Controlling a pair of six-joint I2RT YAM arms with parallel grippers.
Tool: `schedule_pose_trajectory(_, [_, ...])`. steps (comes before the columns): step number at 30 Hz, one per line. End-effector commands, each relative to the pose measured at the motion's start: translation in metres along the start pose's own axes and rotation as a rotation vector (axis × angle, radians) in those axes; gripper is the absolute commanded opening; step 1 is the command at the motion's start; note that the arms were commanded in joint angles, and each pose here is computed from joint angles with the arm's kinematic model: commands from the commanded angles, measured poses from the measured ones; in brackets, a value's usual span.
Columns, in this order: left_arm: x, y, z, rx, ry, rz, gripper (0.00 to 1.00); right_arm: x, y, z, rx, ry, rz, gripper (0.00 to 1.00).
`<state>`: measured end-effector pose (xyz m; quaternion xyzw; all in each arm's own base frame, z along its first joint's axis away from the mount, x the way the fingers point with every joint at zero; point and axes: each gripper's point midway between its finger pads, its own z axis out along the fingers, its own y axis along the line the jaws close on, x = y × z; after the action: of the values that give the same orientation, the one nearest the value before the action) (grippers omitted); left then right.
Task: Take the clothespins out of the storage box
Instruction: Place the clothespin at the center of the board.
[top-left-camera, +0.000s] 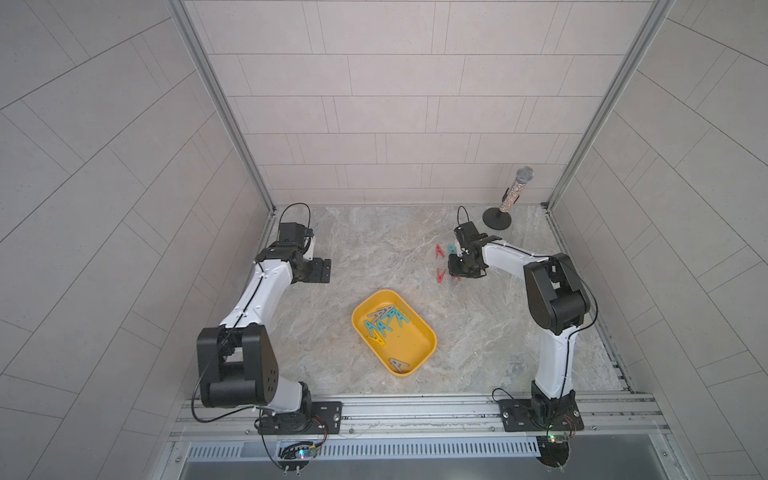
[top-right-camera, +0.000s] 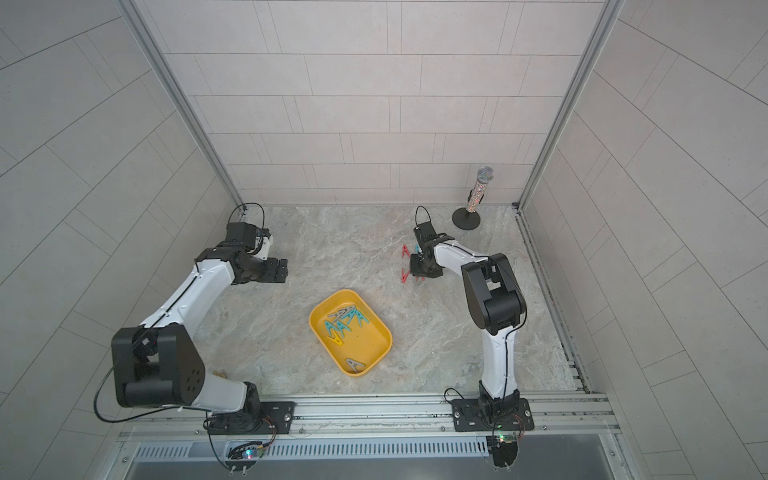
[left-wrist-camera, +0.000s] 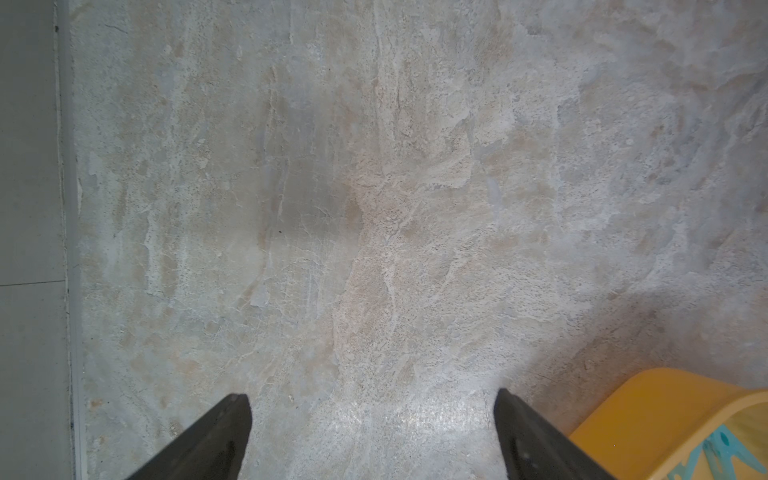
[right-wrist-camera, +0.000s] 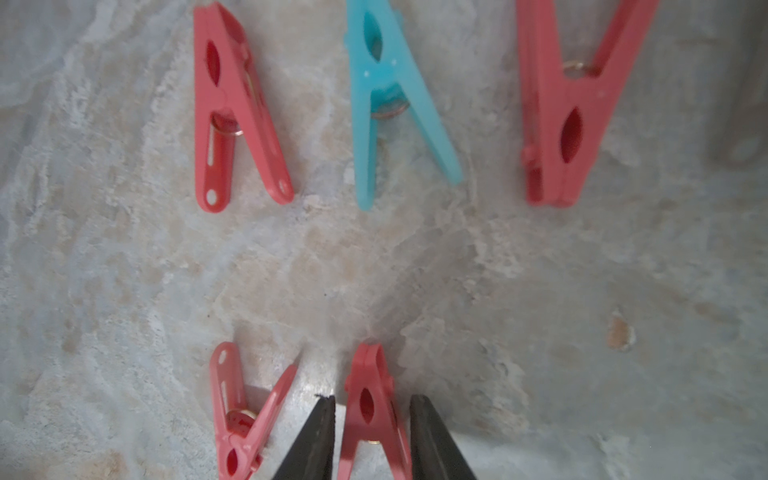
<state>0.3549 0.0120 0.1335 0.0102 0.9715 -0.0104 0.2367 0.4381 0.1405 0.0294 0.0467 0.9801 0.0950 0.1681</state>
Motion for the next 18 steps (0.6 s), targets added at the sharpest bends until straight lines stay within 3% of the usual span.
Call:
schedule_pose_trajectory(1, [0.002, 0.000, -0.005, 0.002, -0.001, -0.005, 0.99, 0.005, -0.004, -0.005, 0.012, 0.013, -0.002, 0.38])
schedule_pose_trajectory(18, [0.001, 0.001, -0.005, 0.003, -0.001, -0.005, 0.99, -0.014, 0.009, -0.076, -0.024, -0.093, -0.051, 0.43])
